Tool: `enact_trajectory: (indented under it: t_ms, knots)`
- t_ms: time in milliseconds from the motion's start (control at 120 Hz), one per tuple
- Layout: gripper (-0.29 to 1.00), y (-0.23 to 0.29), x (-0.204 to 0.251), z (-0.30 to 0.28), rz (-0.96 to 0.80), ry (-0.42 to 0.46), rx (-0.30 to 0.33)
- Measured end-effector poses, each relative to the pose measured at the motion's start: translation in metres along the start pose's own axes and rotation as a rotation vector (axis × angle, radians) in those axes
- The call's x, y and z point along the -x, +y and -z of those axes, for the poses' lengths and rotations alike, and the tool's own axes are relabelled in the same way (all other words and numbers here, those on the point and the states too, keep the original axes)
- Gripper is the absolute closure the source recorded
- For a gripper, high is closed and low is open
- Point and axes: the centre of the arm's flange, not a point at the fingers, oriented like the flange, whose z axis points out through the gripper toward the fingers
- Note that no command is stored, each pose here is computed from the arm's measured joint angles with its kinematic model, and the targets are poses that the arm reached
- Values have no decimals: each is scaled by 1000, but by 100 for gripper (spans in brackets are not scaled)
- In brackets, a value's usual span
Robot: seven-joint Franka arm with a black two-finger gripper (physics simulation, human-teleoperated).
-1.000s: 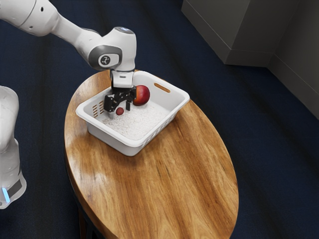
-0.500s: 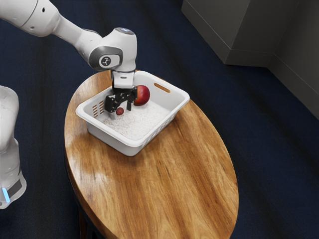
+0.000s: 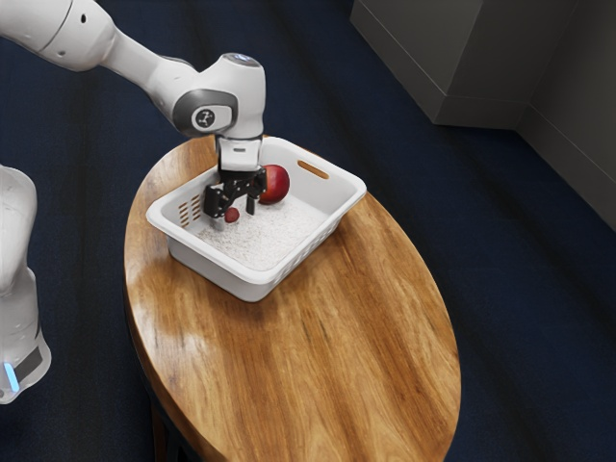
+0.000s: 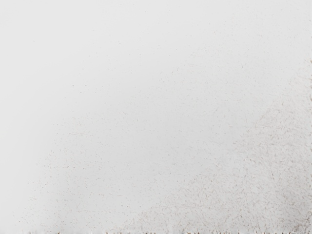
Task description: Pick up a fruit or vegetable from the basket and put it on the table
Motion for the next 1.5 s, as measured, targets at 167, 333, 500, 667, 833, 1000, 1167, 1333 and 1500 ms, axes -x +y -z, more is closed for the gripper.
enact_trajectory:
  t_ms: [167,333,500,667,833,1000,1167,1333,1500]
  knots:
    - [1,0,6,-1,13,-7,13]
    - [1,0,9,-2,19,-11,24]
    - [1,0,13,-2,29,-17,34]
    - [1,1,15,-3,32,-21,42]
    - [8,1,15,-4,34,-22,43]
    - [35,0,16,-3,41,-22,40]
    - [49,0,16,-3,52,-22,38]
    - [49,0,16,-3,68,-22,36]
    - [50,1,15,2,79,-14,27]
